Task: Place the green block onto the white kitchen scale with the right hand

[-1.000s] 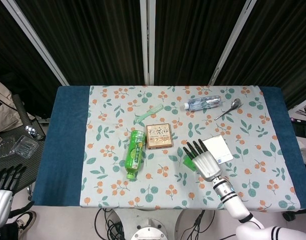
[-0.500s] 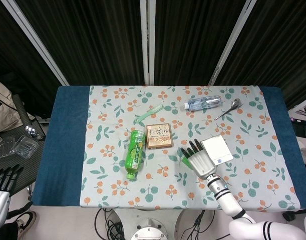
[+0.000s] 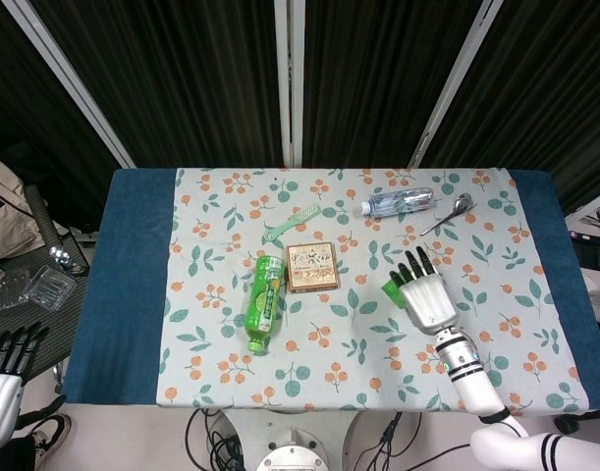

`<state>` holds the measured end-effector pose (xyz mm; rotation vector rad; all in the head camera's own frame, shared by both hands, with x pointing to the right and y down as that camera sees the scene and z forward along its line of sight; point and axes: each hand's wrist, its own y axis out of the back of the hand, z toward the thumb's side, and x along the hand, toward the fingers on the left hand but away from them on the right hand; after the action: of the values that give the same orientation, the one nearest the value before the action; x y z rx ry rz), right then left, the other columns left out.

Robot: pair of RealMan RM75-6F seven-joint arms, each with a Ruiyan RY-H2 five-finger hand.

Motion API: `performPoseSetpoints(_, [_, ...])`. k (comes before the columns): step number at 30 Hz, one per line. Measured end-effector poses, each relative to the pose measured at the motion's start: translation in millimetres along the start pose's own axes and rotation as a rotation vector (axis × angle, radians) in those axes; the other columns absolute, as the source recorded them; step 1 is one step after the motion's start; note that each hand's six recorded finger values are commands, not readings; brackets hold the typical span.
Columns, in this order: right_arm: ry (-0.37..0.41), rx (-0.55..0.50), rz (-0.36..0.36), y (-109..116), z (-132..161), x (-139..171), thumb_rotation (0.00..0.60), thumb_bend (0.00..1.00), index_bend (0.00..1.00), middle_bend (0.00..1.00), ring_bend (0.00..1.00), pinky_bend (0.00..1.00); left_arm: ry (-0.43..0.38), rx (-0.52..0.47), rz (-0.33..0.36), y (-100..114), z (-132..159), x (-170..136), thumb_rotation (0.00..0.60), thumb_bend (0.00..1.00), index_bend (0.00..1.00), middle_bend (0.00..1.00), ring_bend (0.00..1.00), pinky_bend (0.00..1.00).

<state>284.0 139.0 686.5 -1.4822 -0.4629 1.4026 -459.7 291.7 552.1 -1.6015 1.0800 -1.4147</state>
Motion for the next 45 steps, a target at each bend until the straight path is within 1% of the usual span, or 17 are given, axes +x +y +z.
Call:
performPoseSetpoints(2, [-0.041,-0.001,0.024,-5.6,-14.1,-1.8,0.600,0.30,0.43,0.43,0.08,0.00,0.001,0.001,0.000,0.1,-0.1,-0.1,0.600,0.06,0.04,0.03,0.00,0.00])
performPoseSetpoints(7, [-0.108,-0.004,0.081,-22.1,-38.0,-5.2,0.600,0.29,0.42,0.42,0.08,0.00,0.004,0.003,-0.001,0.0,-0.9,-0.5,0.600,0.06,0.04,0.03,0.00,0.00])
performPoseSetpoints(12, [-0.135,-0.012,0.110,-32.6,-46.8,-9.5,0.600,0.28,0.39,0.41,0.08,0.00,0.000,0.006,-0.002,0.2,0.3,0.7,0.600,0.06,0.04,0.03,0.00,0.00])
performPoseSetpoints(15, [-0.134,-0.023,0.129,-36.4,-46.8,-10.8,0.600,0.26,0.34,0.39,0.07,0.00,0.000,0.007,-0.002,0.6,0.5,1.0,0.600,0.06,0.04,0.03,0.00,0.00])
performPoseSetpoints(16, [-0.132,-0.029,0.135,-37.0,-47.0,-10.9,0.600,0.25,0.31,0.37,0.07,0.00,0.001,0.008,-0.003,0.5,0.4,1.1,0.600,0.06,0.04,0.03,0.00,0.00])
performPoseSetpoints(19, [-0.128,-0.045,0.149,-37.1,-47.6,-10.2,0.600,0.22,0.17,0.26,0.03,0.00,0.000,0.009,-0.005,0.5,0.5,1.1,0.600,0.06,0.04,0.03,0.00,0.00])
performPoseSetpoints(22, [-0.120,-0.052,0.164,-36.2,-47.8,-8.2,0.600,0.16,0.06,0.16,0.00,0.00,-0.002,0.011,-0.004,0.9,1.0,1.3,0.600,0.06,0.04,0.03,0.00,0.00])
performPoseSetpoints(25, [-0.118,-0.057,0.176,-34.9,-49.2,-6.1,0.600,0.15,0.01,0.13,0.00,0.00,-0.004,0.012,-0.002,1.5,1.8,1.5,0.600,0.06,0.04,0.03,0.00,0.00])
performPoseSetpoints(28, [-0.115,-0.065,0.180,-33.6,-49.5,-4.5,0.600,0.15,0.00,0.11,0.00,0.00,-0.005,0.013,0.000,2.4,2.3,1.3,0.600,0.06,0.04,0.03,0.00,0.00])
performPoseSetpoints(33, [-0.119,-0.074,0.148,-23.1,-53.2,1.8,0.600,0.15,0.00,0.09,0.00,0.00,-0.005,0.015,0.002,3.2,2.5,1.6,0.600,0.06,0.04,0.03,0.00,0.00])
performPoseSetpoints(36, [-0.122,-0.080,0.104,-11.0,-58.6,13.9,0.600,0.15,0.00,0.06,0.00,0.00,-0.008,0.014,0.008,5.1,3.9,2.2,0.600,0.06,0.04,0.03,0.00,0.00])
performPoseSetpoints(37, [-0.126,-0.081,0.073,-4.5,-63.1,23.4,0.600,0.15,0.00,0.04,0.00,0.00,-0.008,0.013,0.011,6.1,4.3,2.3,0.600,0.06,0.04,0.03,0.00,0.00])
performPoseSetpoints(39, [-0.131,-0.085,0.038,1.7,-68.5,35.6,0.600,0.15,0.00,0.01,0.00,0.00,-0.008,0.014,0.012,7.3,4.4,2.7,0.600,0.06,0.04,0.03,0.00,0.00])
performPoseSetpoints(41, [-0.136,-0.107,-0.007,6.6,-76.3,57.1,0.600,0.14,0.00,0.00,0.00,0.00,-0.007,0.013,0.013,8.2,4.5,3.7,0.600,0.06,0.04,0.03,0.00,0.00])
performPoseSetpoints(45, [-0.175,-0.206,-0.060,-0.3,-94.9,107.0,0.600,0.13,0.00,0.00,0.00,0.00,-0.004,0.013,0.011,7.5,3.8,6.9,0.600,0.06,0.04,0.03,0.00,0.00])
